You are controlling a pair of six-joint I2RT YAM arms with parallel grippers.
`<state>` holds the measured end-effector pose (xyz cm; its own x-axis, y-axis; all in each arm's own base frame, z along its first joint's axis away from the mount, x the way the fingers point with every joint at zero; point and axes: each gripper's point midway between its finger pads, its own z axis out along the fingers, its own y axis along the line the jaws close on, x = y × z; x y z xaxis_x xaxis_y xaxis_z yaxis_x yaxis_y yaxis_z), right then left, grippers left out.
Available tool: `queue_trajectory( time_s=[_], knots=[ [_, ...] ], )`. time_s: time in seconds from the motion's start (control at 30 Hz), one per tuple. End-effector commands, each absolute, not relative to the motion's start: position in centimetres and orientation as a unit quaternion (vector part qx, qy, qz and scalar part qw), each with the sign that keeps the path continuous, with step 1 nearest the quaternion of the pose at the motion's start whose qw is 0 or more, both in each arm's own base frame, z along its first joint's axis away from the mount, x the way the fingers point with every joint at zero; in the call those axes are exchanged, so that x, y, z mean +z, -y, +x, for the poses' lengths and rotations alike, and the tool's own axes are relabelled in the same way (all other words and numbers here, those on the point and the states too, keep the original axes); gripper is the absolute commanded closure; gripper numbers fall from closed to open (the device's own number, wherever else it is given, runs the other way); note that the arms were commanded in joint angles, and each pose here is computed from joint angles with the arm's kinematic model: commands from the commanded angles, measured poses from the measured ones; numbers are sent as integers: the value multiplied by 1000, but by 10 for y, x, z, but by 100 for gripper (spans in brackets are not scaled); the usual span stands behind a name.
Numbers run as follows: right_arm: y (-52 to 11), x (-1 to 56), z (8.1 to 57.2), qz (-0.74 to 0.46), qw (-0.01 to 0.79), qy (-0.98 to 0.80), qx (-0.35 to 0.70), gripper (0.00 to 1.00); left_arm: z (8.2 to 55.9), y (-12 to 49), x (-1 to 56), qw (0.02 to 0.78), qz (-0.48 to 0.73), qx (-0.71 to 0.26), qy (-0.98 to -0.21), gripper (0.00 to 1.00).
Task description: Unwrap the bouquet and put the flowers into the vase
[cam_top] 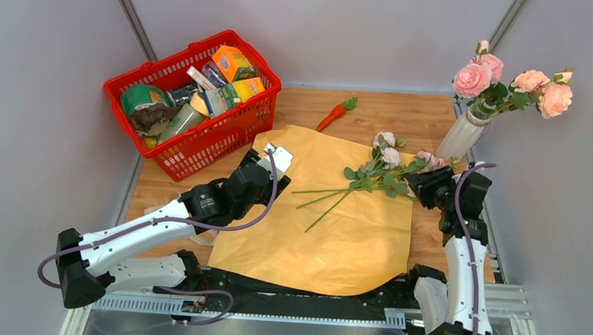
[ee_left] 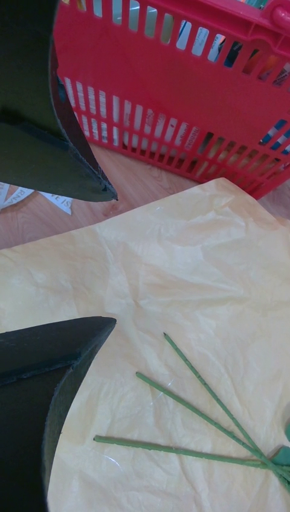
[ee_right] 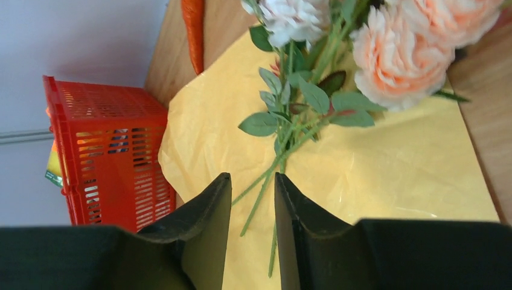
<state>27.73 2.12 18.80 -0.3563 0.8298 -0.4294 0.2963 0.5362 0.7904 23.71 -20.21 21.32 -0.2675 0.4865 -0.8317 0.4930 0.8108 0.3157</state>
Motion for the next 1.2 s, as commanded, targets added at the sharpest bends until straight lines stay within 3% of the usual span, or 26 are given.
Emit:
queue_trajectory(
  time_s=[0.0, 0.57, 1.17],
  knots=[
    [-35, 166, 277, 426, 387, -749, 327, 67, 241, 206, 231, 539, 301, -8, -787, 23],
    [-102, 113, 321, 446, 335, -772, 305, 69, 241, 204, 230, 539, 300, -4, -787, 23],
    [-86, 87, 360, 488, 361, -752, 258, 71, 240, 205, 233, 541, 300, -10, -786, 23]
  ],
)
